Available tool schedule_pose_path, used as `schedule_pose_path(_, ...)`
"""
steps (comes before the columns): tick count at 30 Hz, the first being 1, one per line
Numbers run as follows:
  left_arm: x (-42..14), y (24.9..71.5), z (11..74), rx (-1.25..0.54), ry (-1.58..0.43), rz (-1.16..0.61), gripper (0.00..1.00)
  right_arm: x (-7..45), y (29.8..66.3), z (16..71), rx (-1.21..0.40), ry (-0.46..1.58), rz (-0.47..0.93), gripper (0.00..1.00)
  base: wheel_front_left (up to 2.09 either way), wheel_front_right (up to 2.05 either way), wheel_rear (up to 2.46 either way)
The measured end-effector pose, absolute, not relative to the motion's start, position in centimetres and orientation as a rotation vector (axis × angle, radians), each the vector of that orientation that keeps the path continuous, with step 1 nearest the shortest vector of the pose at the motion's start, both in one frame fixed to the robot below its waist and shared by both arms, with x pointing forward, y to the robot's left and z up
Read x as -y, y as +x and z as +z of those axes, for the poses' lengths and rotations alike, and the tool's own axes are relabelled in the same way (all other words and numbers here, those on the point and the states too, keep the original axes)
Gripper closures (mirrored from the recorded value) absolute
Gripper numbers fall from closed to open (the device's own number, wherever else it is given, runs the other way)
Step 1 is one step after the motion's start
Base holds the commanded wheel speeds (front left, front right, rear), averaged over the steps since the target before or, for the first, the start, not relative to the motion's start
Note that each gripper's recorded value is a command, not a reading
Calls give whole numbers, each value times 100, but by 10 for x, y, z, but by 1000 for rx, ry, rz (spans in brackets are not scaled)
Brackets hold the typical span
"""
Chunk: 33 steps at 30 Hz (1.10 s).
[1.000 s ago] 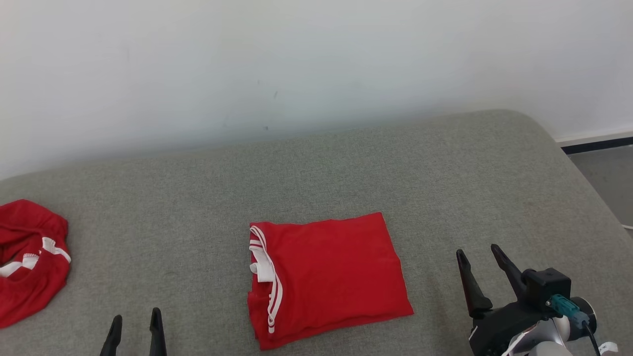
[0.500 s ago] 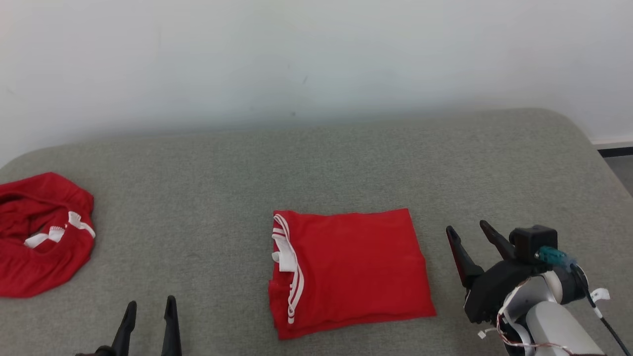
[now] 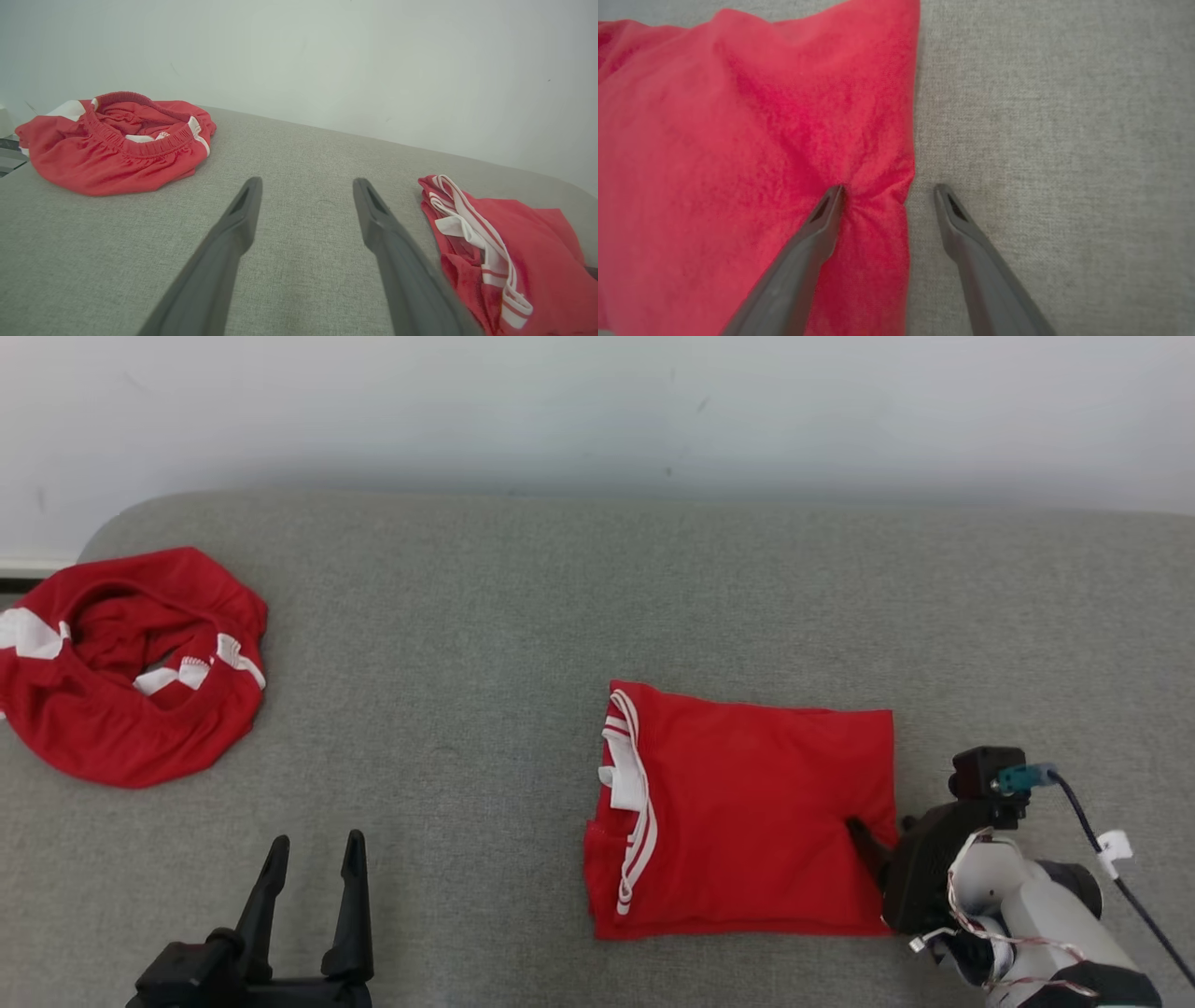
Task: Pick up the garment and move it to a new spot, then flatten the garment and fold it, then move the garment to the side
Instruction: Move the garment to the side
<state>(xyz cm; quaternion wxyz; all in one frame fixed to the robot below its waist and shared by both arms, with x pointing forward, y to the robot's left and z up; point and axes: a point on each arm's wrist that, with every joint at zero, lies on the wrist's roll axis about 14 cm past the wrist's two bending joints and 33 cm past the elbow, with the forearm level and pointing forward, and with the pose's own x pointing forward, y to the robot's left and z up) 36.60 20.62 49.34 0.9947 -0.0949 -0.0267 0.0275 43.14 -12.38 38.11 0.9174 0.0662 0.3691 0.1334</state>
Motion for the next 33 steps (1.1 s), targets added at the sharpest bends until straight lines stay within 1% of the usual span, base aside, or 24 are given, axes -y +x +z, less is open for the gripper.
schedule_pose_path(2,-210,367,491,47,-188,64,0,121,433,375,-797,124,286,0,0,0,0)
schedule_pose_path(3,-211,367,490,44,-187,69,0,120,434,373,-810,115,292,20,0,0,0)
schedule_pose_path(4,-213,368,489,42,-186,73,0,118,435,372,-819,106,299,56,0,0,0)
schedule_pose_path(5,-213,369,489,43,-185,74,0,117,436,372,-820,92,306,100,0,0,0)
schedule_pose_path(9,-212,376,491,50,-182,69,0,113,441,376,-817,23,346,100,0,0,0)
schedule_pose_path(12,-204,383,495,61,-169,38,0,118,447,385,-802,-64,372,100,0,0,0)
schedule_pose_path(17,-188,397,496,67,-155,-21,0,140,470,418,-725,-232,380,100,0,0,0)
schedule_pose_path(19,-182,400,496,67,-150,-38,0,147,475,425,-708,-259,373,100,0,0,0)
schedule_pose_path(24,-152,423,502,93,-156,-131,0,192,491,447,-667,-337,300,100,0,0,0)
schedule_pose_path(27,-128,437,505,109,-153,-201,0,227,500,460,-644,-377,232,100,0,0,0)
schedule_pose_path(33,-86,464,508,142,-160,-333,0,299,509,474,-620,-385,80,100,0,0,0)
